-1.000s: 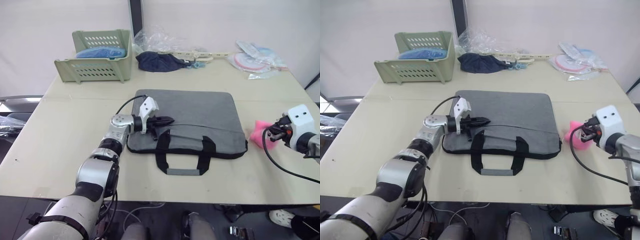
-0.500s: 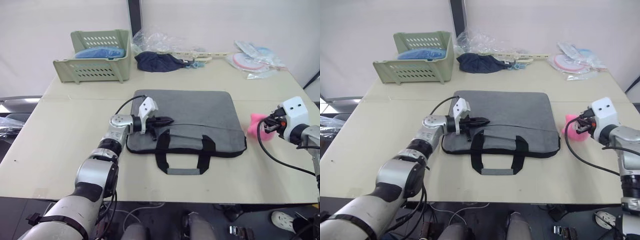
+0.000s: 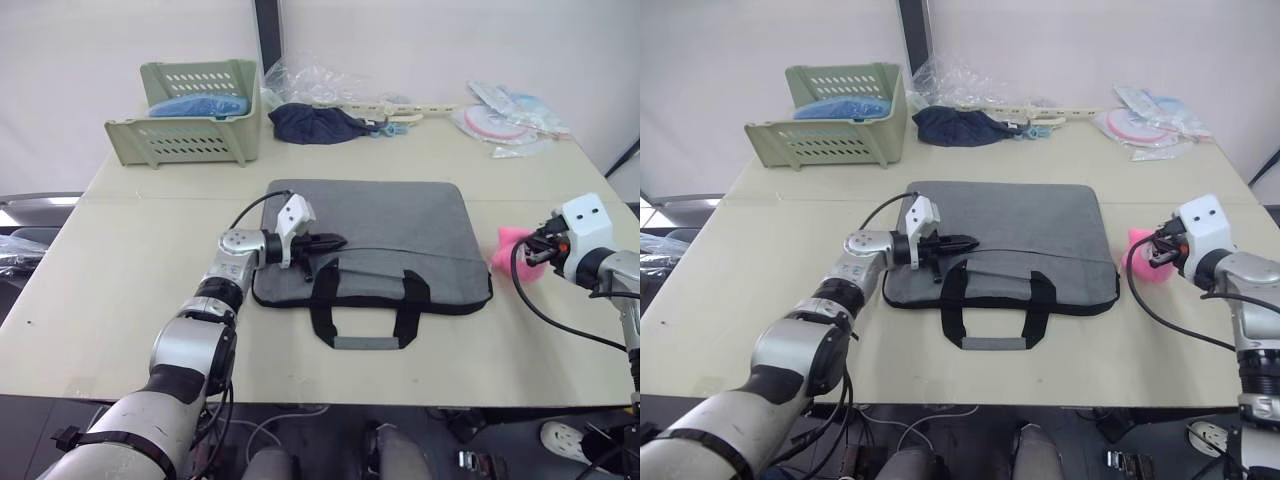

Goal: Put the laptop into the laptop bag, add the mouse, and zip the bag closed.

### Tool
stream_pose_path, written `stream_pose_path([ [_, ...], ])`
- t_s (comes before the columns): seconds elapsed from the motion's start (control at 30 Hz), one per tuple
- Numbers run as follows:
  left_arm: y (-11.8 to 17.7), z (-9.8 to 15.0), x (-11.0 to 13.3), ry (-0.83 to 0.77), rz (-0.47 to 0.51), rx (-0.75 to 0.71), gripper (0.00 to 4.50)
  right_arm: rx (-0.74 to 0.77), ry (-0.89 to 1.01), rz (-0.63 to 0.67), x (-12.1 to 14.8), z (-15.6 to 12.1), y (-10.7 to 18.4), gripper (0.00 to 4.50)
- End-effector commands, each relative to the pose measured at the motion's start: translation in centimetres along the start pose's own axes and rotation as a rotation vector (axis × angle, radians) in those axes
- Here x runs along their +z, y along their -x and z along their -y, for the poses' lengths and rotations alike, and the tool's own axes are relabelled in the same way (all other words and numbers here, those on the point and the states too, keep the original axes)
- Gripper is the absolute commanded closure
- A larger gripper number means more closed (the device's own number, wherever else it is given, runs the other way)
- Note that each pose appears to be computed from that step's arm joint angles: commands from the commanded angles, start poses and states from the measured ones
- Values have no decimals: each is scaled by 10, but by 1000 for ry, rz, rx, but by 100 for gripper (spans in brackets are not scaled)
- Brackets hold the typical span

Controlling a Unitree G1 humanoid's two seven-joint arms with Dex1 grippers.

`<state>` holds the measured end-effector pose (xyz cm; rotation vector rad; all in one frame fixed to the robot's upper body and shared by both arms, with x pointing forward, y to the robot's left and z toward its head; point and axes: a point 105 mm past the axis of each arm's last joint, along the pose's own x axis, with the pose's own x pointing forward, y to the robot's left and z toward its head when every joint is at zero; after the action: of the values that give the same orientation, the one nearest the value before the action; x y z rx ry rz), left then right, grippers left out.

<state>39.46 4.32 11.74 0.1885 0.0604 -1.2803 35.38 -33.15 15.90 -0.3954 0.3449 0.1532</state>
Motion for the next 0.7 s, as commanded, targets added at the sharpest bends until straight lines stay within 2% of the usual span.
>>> stream_pose_path([
  [0.03,-2,32,-60,145,-167,-91,450,-49,-1,54,14,10,7,317],
  [0.2,-2,31,-60,144,-163,-88,450,-61,6,55,16,11,16,96],
  [0.47,-2,24,-45,115,-115,-74,450,-103,-17,126,43,12,50,96],
  [0.7,7,-7,10,46,66,13,450,-102,-26,210,71,-8,61,96],
])
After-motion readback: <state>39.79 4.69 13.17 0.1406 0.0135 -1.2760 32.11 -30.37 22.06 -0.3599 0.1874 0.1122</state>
